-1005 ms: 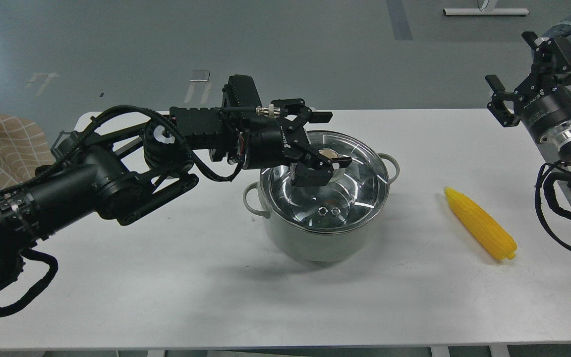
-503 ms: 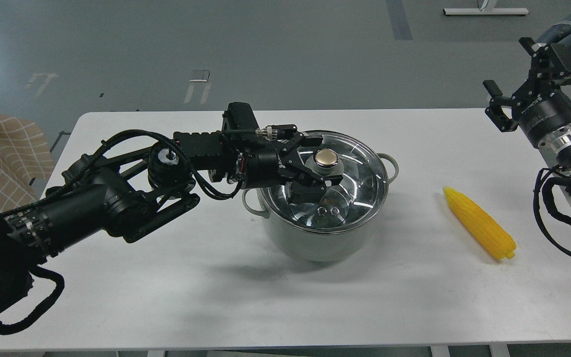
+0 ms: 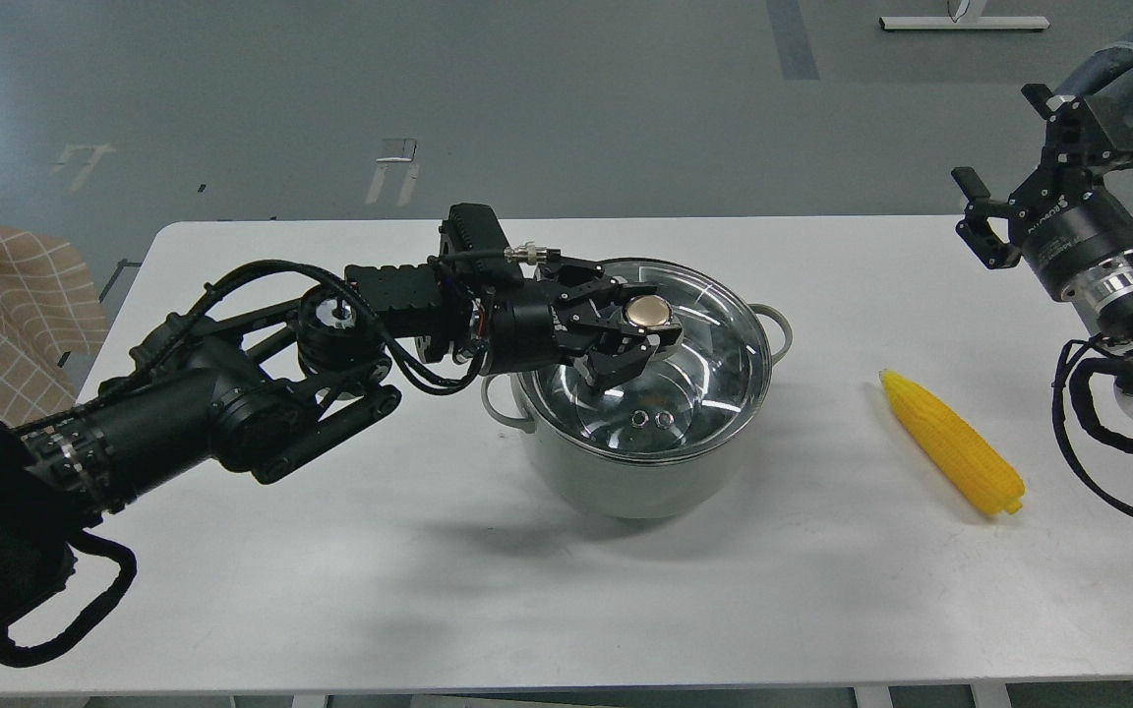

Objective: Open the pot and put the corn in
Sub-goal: 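Close the left gripper on the brass knob and lift the glass lid, then carry the glass lid away from the pot and lower it onto the table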

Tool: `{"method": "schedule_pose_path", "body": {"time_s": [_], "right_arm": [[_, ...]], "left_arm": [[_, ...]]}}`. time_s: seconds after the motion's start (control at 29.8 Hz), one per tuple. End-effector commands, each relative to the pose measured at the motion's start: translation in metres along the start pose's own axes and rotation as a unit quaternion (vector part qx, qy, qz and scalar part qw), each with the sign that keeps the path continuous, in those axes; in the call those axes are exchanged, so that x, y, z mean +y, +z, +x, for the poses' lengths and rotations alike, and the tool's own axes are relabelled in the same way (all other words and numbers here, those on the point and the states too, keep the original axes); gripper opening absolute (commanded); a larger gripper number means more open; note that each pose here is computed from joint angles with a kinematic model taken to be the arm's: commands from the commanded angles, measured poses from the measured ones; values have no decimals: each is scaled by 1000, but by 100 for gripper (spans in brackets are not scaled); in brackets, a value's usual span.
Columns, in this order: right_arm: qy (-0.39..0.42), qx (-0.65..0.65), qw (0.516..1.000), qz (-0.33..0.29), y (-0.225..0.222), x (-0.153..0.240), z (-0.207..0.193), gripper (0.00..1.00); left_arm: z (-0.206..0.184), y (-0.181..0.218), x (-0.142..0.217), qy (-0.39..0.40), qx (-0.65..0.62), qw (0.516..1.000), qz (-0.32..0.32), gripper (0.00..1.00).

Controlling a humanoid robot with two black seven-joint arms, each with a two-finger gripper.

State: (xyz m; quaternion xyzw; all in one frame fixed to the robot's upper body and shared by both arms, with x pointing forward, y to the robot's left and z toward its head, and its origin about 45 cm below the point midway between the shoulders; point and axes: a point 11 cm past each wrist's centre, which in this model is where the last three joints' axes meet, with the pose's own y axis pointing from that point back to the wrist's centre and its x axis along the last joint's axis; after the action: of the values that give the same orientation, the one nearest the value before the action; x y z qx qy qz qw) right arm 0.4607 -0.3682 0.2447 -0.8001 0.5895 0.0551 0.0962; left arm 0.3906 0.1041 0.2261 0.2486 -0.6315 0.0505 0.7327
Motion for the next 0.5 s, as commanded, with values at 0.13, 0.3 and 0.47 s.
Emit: {"method": "schedule_pose_path", "body": {"time_s": [0.13,0.3,0.47], "right_arm": [[-1,-1,1000,1,0,-1,-1,100],[-2,-2,1000,1,0,-1,-2,100],[-2,-1,1000,-1,2,-1,-2,100]], "left_arm": [[66,-3,22,51,-23,998,-11,0],[97,-50,89,54,-56,995,63,0],[94,-91,175,40,-59,985,158,0]]}}
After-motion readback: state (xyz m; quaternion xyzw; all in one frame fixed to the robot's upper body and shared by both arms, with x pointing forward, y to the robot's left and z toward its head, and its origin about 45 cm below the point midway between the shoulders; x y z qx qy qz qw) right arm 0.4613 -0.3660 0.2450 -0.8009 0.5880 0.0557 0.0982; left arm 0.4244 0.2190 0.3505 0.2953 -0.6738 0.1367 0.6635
